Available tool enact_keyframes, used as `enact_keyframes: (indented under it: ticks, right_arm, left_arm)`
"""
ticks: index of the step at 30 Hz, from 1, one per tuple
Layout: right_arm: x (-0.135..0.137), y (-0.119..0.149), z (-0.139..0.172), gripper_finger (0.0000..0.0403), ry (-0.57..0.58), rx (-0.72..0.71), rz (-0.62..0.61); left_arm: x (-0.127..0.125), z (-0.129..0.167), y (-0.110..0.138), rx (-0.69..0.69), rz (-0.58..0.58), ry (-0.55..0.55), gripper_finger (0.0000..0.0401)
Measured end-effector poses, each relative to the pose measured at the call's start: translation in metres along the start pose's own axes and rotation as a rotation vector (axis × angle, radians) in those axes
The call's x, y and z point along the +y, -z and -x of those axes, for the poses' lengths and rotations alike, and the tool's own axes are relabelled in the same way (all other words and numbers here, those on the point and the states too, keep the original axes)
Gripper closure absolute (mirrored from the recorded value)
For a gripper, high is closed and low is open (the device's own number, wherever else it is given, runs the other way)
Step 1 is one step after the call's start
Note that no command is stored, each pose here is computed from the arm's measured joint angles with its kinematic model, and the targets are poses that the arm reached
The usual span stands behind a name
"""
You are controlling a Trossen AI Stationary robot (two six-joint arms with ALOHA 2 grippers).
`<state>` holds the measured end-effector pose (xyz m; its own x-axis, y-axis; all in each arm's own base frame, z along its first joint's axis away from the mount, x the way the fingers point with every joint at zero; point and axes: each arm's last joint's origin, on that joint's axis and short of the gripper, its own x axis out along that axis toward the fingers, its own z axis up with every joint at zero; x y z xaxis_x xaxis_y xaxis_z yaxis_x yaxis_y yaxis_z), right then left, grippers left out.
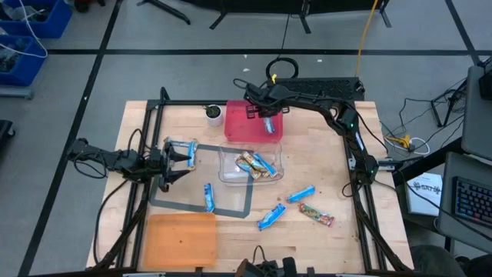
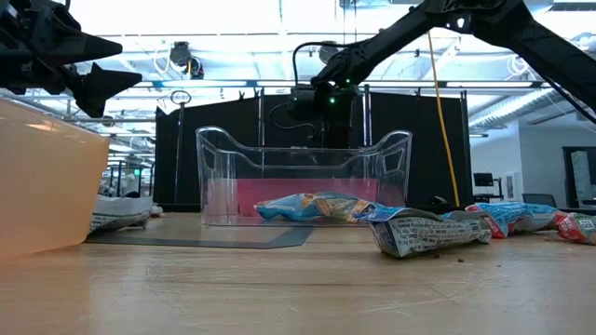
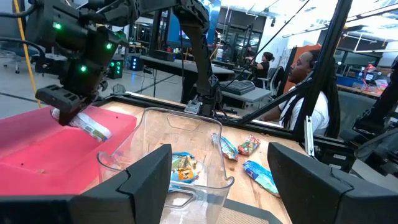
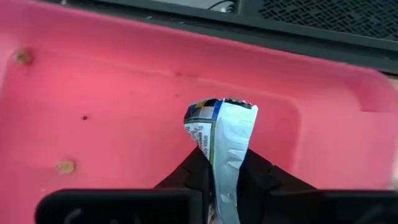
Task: Pick and place Granola Bars by type
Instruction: Put the top right blue granola bar into the red bin
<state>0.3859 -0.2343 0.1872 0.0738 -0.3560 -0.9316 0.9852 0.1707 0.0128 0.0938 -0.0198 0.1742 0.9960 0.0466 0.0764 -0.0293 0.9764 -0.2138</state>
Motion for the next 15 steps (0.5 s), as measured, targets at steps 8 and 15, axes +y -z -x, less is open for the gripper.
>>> enact_keyframes:
  ticks: [8, 15]
  right_arm:
    - [0.0013, 0.0006, 0.0000, 0.0313, -0.032, 0.026, 0.045]
    - [0.0012, 0.0005, 0.0001, 0.0255, -0.033, 0.027, 0.056]
  left_arm:
    - [0.0000, 0.0000, -0.0001, 0.000, 0.000, 0.000, 0.0132]
    - [0.0000, 0.0000, 0.0000, 0.000, 0.000, 0.000, 0.0132]
